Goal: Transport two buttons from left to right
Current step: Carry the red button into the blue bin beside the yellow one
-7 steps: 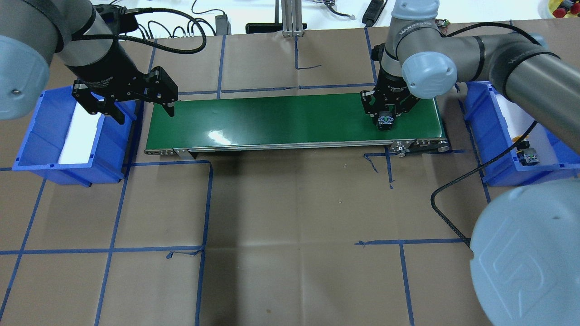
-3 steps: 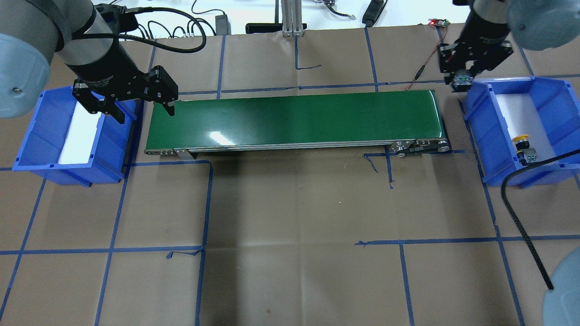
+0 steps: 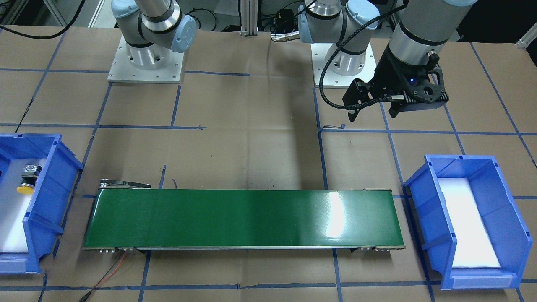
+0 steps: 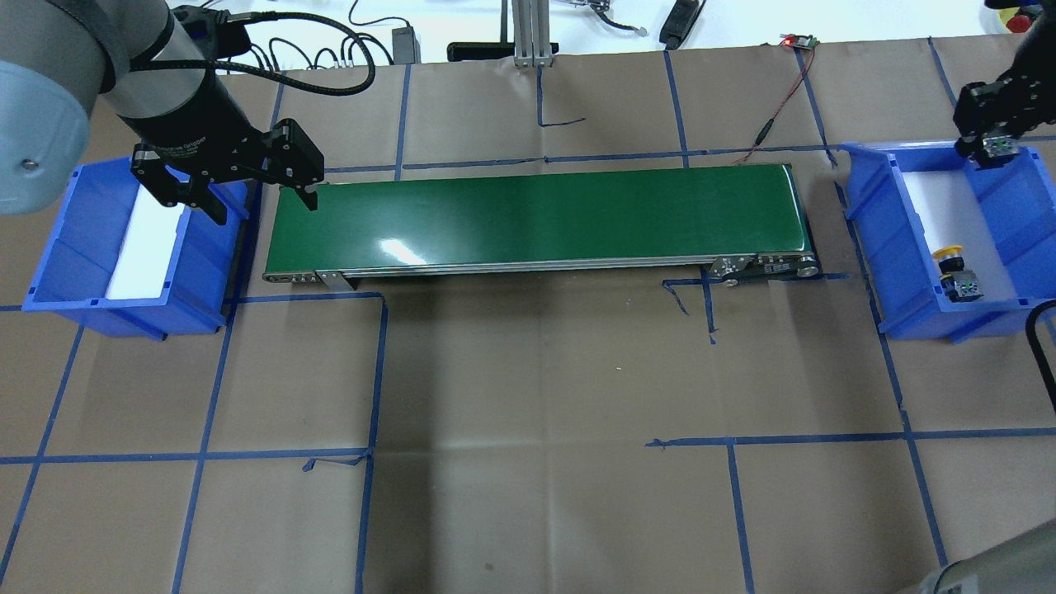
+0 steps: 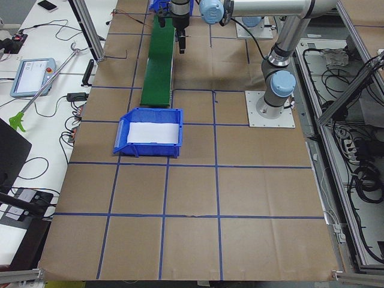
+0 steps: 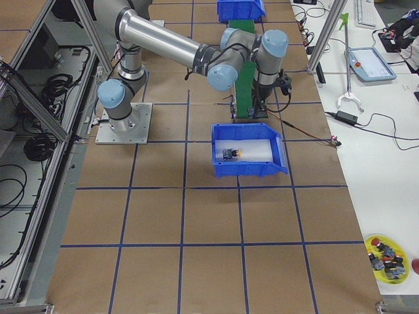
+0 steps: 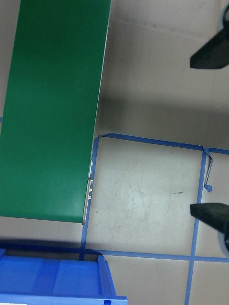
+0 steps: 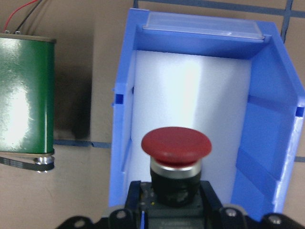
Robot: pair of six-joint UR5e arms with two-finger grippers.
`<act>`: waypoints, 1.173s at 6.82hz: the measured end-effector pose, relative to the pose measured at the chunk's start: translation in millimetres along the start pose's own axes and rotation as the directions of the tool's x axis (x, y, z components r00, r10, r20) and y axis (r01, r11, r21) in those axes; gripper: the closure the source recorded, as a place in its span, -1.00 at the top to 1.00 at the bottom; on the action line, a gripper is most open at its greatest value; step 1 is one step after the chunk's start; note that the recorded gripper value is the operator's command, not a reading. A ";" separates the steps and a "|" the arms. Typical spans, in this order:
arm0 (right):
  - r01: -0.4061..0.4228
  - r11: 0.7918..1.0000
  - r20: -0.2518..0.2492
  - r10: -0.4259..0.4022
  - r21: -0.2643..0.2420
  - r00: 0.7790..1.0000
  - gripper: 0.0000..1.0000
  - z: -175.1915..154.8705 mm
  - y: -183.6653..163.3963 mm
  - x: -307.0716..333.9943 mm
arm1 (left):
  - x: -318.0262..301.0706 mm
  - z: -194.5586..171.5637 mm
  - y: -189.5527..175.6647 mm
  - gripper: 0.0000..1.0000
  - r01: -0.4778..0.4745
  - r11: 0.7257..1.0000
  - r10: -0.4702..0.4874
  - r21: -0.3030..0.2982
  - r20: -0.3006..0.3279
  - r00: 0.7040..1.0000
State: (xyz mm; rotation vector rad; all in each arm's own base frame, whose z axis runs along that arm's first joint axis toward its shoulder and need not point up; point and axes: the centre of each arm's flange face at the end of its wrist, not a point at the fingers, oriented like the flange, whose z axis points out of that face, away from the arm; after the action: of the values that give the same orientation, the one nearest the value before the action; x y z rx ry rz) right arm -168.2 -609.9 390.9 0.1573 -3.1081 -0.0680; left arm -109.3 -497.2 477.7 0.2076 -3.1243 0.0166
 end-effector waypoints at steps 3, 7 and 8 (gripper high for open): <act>0.021 0.998 0.039 -0.019 -0.055 0.999 -0.89 81.6 -20.4 39.6 | 0.1 0.4 -1.0 1.00 0.000 1.000 0.000 -0.001 0.000 1.000; 0.014 0.998 0.045 -0.011 -0.063 0.999 -0.86 133.2 -38.0 48.7 | 0.1 0.5 -0.6 1.00 0.000 1.000 0.000 -0.001 0.000 1.000; 0.013 0.997 0.054 -0.009 -0.075 0.999 -0.86 144.8 -39.3 48.8 | 0.1 0.5 -0.6 1.00 0.000 1.000 0.000 -0.001 -0.001 1.000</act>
State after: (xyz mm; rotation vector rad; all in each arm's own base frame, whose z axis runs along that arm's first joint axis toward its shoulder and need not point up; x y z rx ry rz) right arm -217.3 -647.8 245.8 0.1733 -3.1522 -0.1922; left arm -109.3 -497.8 477.2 0.2077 -3.1236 0.0151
